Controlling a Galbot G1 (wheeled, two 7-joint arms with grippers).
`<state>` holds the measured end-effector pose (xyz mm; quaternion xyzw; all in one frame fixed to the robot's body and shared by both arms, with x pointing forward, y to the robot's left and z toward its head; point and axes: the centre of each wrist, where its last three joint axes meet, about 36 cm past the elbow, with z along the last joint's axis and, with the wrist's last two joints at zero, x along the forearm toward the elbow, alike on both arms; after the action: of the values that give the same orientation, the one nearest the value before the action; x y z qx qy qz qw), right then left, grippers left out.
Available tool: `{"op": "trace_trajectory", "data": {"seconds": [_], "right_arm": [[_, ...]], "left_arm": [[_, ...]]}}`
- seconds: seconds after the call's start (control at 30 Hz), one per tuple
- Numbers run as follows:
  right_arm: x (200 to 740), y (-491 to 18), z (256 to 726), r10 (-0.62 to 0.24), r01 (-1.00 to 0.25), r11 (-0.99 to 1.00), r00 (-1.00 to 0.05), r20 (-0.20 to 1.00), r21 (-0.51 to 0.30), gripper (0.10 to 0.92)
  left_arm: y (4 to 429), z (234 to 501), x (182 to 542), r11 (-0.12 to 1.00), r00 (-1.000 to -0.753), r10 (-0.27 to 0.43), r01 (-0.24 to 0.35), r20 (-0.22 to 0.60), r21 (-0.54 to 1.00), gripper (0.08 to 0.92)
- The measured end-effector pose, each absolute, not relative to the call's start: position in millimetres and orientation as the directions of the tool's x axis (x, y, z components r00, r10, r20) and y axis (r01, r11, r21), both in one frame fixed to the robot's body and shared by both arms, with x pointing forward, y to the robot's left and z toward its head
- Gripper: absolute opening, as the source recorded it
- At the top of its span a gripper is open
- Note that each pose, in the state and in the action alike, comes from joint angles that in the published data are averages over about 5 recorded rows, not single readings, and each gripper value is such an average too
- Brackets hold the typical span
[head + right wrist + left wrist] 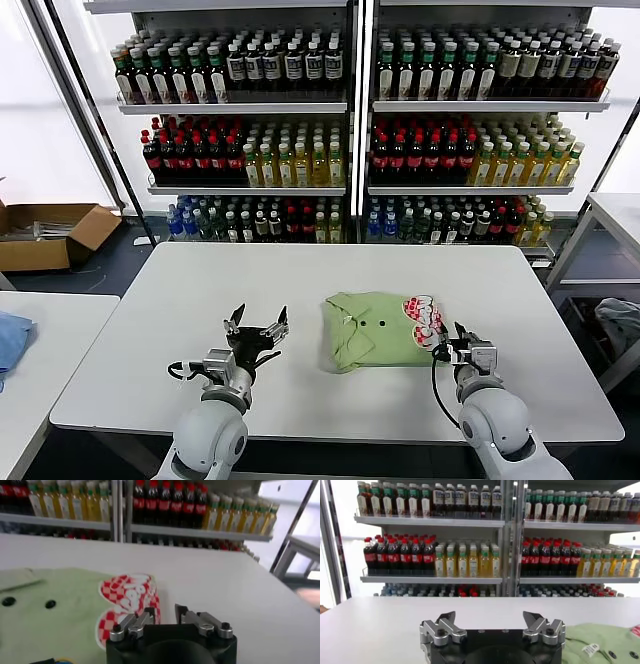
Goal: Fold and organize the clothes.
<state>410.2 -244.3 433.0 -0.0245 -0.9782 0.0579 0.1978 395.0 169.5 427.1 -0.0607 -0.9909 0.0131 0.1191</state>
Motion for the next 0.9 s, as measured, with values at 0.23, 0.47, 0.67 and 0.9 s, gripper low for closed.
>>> {"op": "trace_trajectory", "data": {"seconds": [0.23, 0.47, 0.67, 0.9], "right_arm": [[390, -209, 440, 0.007, -0.032, 0.994, -0.930, 0.367, -0.100, 0.636], [382, -192, 432, 0.006, -0.021, 0.998, -0.917, 0.399, -0.064, 0.808], [382, -187, 421, 0.031, 0.012, 0.999, -0.901, 0.433, -0.047, 0.822], [382, -185, 408, 0.046, 0.026, 0.998, -0.881, 0.471, -0.049, 0.823]], "left_arm": [[166, 426, 388, 0.992, -0.963, 0.126, 0.117, 0.240, -0.050, 0.823], [171, 424, 381, 0.993, -0.962, 0.114, 0.103, 0.249, -0.054, 0.823], [169, 422, 377, 0.993, -0.959, 0.113, 0.100, 0.259, -0.062, 0.823], [168, 418, 373, 0.993, -0.956, 0.112, 0.097, 0.271, -0.069, 0.823]]}}
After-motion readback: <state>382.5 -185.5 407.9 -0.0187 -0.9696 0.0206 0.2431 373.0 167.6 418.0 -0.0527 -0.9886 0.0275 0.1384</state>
